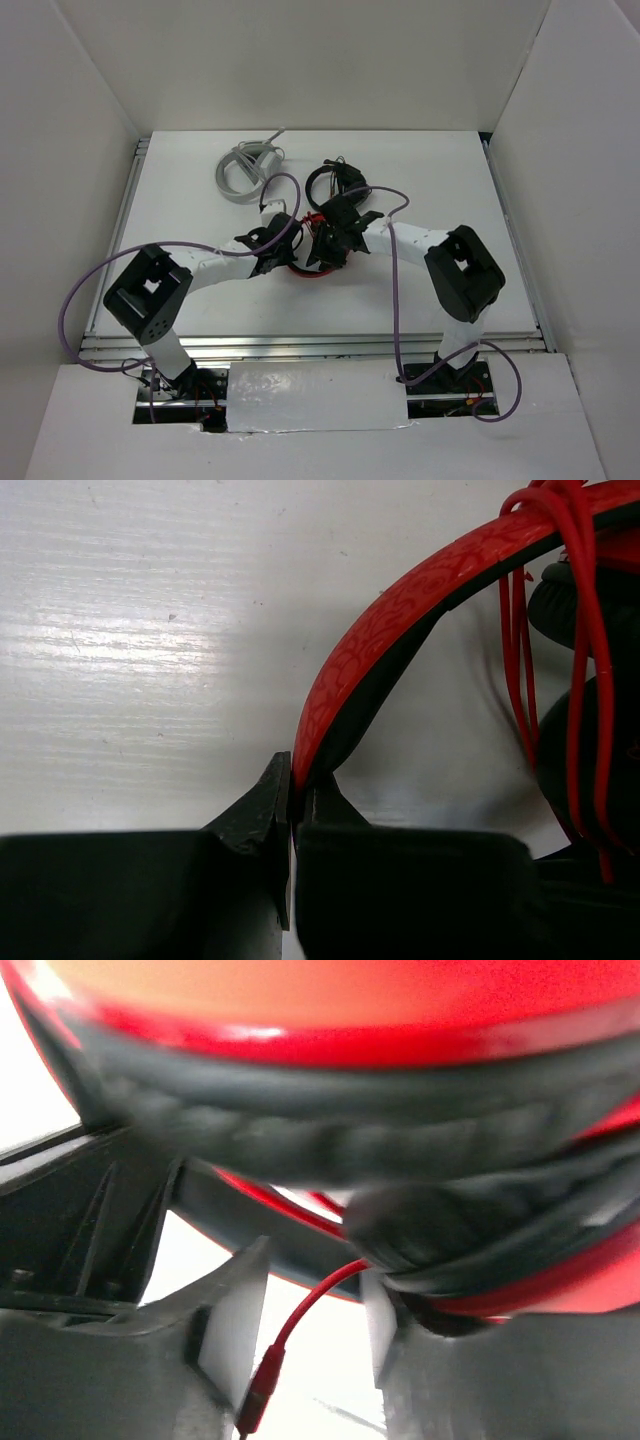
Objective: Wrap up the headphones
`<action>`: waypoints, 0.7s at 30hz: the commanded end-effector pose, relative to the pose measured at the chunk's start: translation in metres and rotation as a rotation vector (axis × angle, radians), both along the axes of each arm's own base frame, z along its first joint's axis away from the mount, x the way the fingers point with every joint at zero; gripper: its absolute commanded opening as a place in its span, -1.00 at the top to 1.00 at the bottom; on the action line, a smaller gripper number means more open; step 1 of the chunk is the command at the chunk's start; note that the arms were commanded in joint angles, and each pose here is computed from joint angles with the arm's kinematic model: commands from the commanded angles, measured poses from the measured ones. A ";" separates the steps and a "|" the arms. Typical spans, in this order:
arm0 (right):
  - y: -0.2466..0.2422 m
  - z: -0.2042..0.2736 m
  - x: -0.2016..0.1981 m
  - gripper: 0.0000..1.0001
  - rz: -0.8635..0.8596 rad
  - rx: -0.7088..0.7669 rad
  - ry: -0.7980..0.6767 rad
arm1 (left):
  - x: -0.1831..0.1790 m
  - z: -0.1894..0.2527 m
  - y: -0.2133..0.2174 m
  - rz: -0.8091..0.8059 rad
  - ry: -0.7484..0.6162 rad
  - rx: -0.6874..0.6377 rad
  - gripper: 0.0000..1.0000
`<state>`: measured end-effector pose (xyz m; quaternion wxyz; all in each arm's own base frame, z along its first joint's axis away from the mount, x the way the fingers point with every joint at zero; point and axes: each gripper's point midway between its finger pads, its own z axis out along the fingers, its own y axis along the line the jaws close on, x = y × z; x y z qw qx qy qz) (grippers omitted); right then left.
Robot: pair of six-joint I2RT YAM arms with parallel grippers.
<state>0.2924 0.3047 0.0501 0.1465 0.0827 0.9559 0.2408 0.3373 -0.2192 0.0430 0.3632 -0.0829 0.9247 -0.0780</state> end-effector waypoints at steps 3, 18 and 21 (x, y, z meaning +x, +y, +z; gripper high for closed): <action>-0.003 0.005 0.035 -0.10 -0.036 -0.111 -0.128 | -0.004 0.011 -0.036 -0.140 0.023 -0.116 1.00; 0.016 0.058 0.082 -0.39 0.036 -0.067 -0.284 | -0.003 0.009 -0.030 -0.156 0.044 -0.152 1.00; 0.016 0.055 0.089 -0.37 0.056 -0.056 -0.283 | -0.002 0.011 -0.028 -0.151 0.045 -0.159 1.00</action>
